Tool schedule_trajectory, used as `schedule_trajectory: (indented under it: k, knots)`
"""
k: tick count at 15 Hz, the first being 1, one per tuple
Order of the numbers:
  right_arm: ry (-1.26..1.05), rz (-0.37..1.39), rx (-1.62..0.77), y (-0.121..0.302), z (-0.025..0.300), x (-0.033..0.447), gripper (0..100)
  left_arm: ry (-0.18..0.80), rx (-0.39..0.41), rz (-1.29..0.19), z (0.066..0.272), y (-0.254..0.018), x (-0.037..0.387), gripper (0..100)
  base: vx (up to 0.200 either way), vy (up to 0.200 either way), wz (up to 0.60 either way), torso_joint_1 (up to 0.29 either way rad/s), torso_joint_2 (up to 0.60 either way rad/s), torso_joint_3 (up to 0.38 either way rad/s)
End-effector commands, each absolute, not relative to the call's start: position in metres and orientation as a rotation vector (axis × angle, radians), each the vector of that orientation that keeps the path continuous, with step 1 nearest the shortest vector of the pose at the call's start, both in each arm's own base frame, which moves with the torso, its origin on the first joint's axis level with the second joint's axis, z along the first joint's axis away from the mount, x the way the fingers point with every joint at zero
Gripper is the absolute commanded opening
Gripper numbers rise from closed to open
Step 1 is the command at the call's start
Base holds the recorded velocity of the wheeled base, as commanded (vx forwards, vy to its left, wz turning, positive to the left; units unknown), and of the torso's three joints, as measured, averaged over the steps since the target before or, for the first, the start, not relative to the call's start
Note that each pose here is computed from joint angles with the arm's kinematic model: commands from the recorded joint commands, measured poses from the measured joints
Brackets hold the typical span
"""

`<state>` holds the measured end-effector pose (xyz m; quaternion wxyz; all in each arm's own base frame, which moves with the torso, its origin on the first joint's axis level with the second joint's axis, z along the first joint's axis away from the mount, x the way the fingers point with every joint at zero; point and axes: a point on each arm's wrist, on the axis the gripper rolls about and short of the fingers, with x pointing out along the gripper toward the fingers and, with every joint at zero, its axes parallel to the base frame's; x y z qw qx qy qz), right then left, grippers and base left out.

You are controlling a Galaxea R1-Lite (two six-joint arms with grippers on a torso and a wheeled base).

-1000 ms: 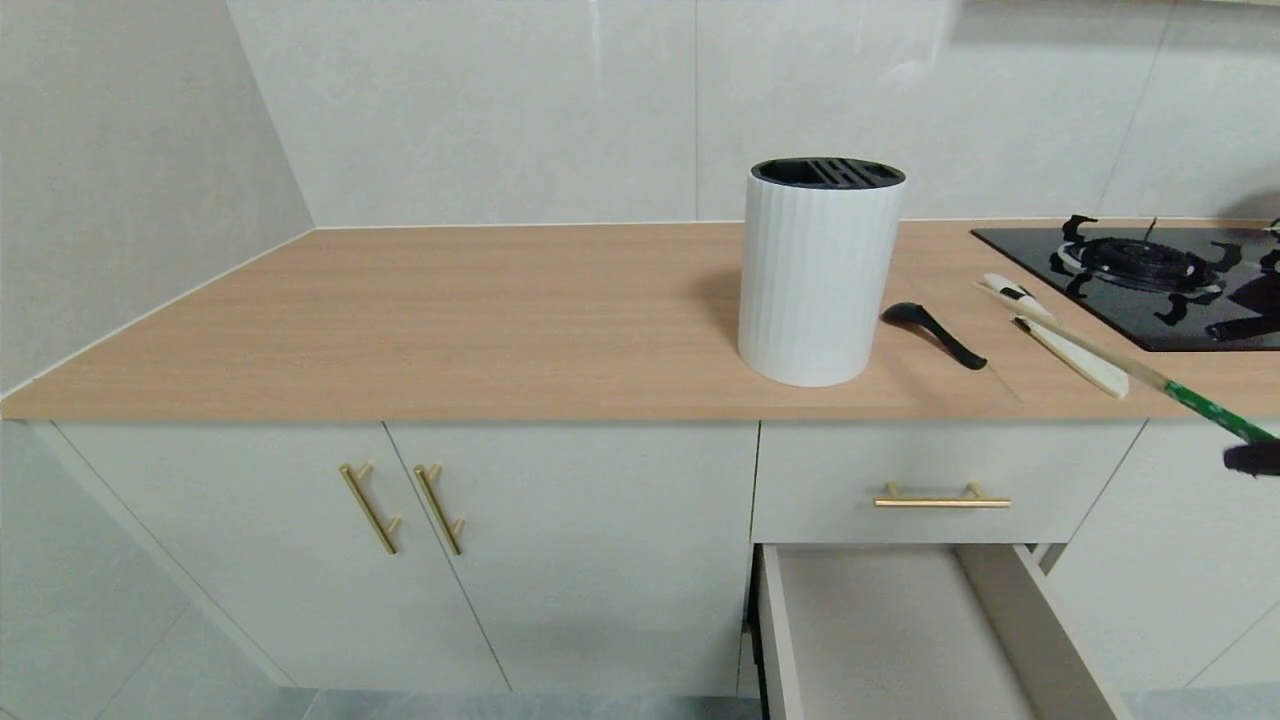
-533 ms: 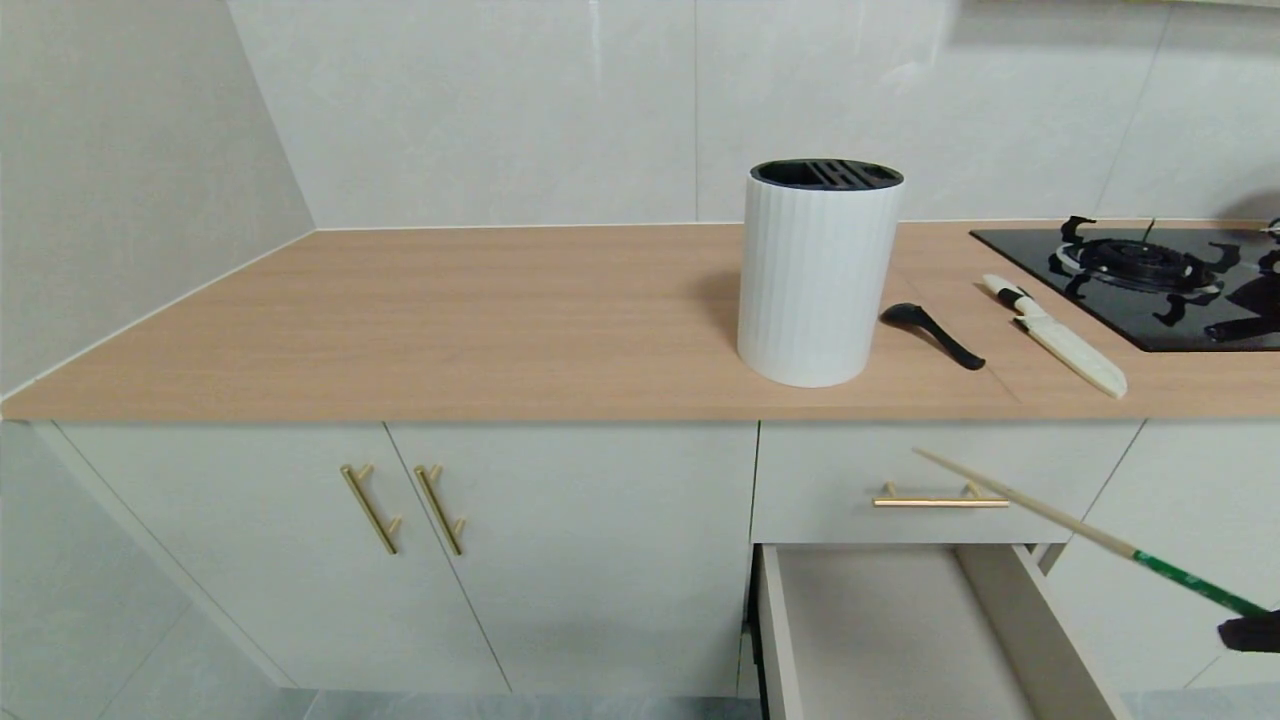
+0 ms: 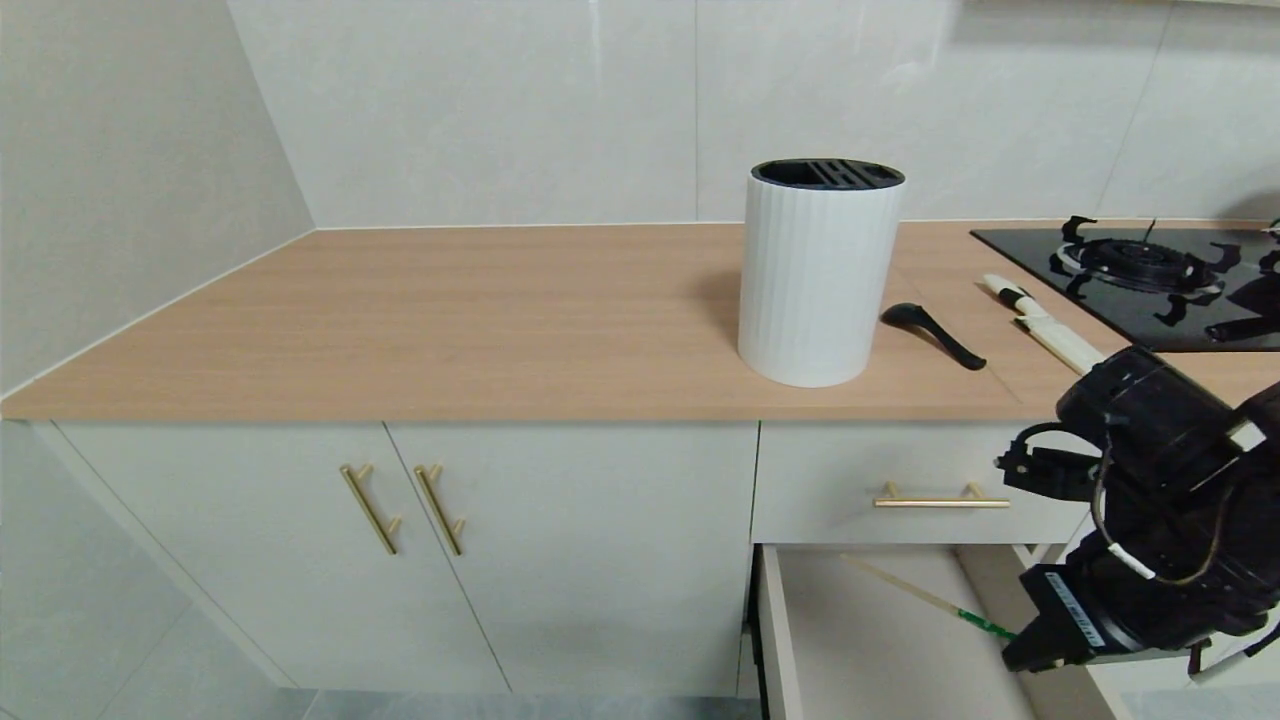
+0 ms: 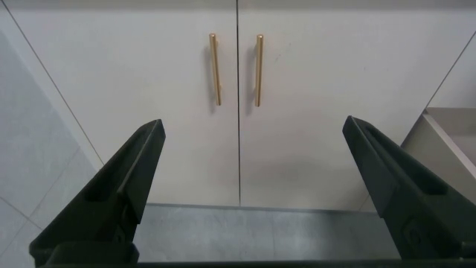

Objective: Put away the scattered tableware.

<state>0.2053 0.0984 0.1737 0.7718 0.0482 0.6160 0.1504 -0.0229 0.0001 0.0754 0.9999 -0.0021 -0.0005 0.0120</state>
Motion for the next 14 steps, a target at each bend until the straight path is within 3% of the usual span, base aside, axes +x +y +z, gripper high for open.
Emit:
schedule_trajectory:
  k: [1,6,14]
  knots:
    - [1.423,0.285,0.11,0.107,0.149,0.215,0,0.0,-0.005,0.025,0.075,0.0,-0.023,100,0.0,0.0,0.0,0.0,0.0,0.0]
    - [1.436,0.277,0.115,0.118,0.135,0.226,0,0.0,-0.005,0.025,0.075,0.0,-0.023,100,0.0,0.0,0.0,-0.007,0.02,0.017]
    - [1.399,0.25,0.131,0.123,0.127,0.229,0,0.0,-0.005,0.025,0.075,0.0,-0.023,100,0.0,0.0,0.0,-0.141,0.42,0.266]
